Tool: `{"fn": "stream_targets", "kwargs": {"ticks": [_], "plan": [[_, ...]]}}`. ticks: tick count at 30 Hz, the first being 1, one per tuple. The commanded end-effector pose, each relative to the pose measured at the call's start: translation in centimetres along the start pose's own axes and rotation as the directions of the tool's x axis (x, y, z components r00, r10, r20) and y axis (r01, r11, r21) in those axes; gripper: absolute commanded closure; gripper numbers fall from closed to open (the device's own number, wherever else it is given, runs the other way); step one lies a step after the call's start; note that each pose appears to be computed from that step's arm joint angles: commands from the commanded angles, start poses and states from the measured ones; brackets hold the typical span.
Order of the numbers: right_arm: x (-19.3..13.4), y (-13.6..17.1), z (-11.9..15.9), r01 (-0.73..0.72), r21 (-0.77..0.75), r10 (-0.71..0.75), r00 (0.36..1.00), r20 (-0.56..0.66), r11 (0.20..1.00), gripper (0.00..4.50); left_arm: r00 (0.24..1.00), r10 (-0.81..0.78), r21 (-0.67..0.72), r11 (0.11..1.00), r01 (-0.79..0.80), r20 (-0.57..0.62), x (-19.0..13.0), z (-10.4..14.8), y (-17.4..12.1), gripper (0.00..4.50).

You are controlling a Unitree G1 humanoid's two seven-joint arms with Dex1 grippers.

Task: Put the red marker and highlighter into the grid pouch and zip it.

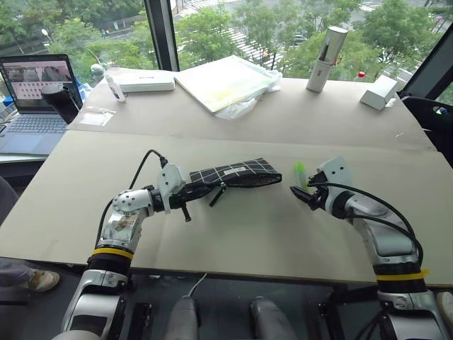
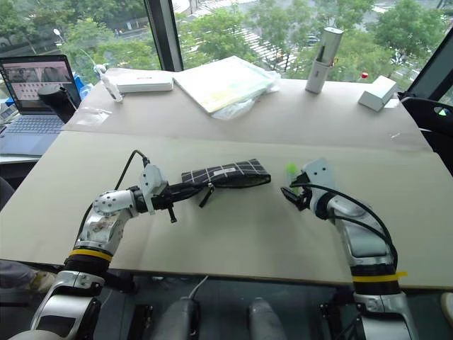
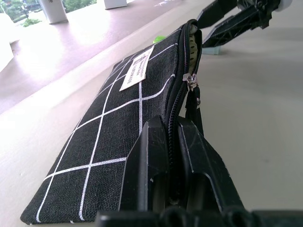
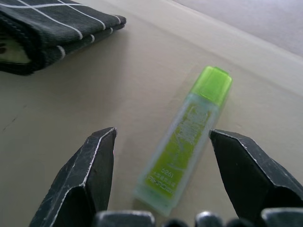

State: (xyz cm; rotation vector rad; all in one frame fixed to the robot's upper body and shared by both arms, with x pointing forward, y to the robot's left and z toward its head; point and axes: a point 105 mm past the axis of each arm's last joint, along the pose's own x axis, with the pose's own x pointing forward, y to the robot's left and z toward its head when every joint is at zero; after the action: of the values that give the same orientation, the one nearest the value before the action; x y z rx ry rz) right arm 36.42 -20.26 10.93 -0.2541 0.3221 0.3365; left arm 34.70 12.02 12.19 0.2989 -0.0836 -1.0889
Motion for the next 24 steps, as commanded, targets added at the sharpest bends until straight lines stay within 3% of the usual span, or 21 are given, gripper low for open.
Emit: {"fn": "stream_targets", "kwargs": {"ticks": [1, 10, 13, 18, 22, 24], "plan": [[-0.2, -0.6, 0.5, 0.047, 0.032, -0.047, 0.999, -0.004, 0.998, 1.0, 1.0, 0.001, 0.029, 1.0, -0.002, 0.029, 0.0, 1.3, 0.2, 4.5], [0.4, -0.3, -1.5, 0.074, 0.142, -0.064, 0.996, -0.068, 0.987, 1.0, 1.0, 0.009, 0.028, 1.0, -0.01, 0.028, -0.1, 1.5, 0.3, 4.5], [0.5, -0.1, -1.8, 0.064, 0.195, -0.052, 0.996, -0.068, 0.979, 1.76, 1.0, 0.011, 0.029, 0.999, -0.012, 0.028, 0.0, 1.7, 0.3, 4.5], [0.4, -0.1, -1.3, 0.048, 0.228, -0.041, 0.998, -0.037, 0.973, 3.43, 0.999, 0.014, 0.033, 0.999, -0.015, 0.03, 0.1, 1.9, 0.5, 4.5], [0.3, -0.8, 0.6, 0.088, 0.118, -0.094, 0.994, 0.049, 0.989, 3.44, 0.999, 0.013, 0.034, 0.999, -0.014, 0.031, 0.0, 1.9, 0.6, 4.5], [-0.2, -1.0, 4.0, 0.082, 0.044, -0.089, 0.977, 0.195, 0.996, 3.44, 1.0, 0.011, 0.033, 0.999, -0.012, 0.029, 0.0, 1.8, 0.6, 4.5]]}}
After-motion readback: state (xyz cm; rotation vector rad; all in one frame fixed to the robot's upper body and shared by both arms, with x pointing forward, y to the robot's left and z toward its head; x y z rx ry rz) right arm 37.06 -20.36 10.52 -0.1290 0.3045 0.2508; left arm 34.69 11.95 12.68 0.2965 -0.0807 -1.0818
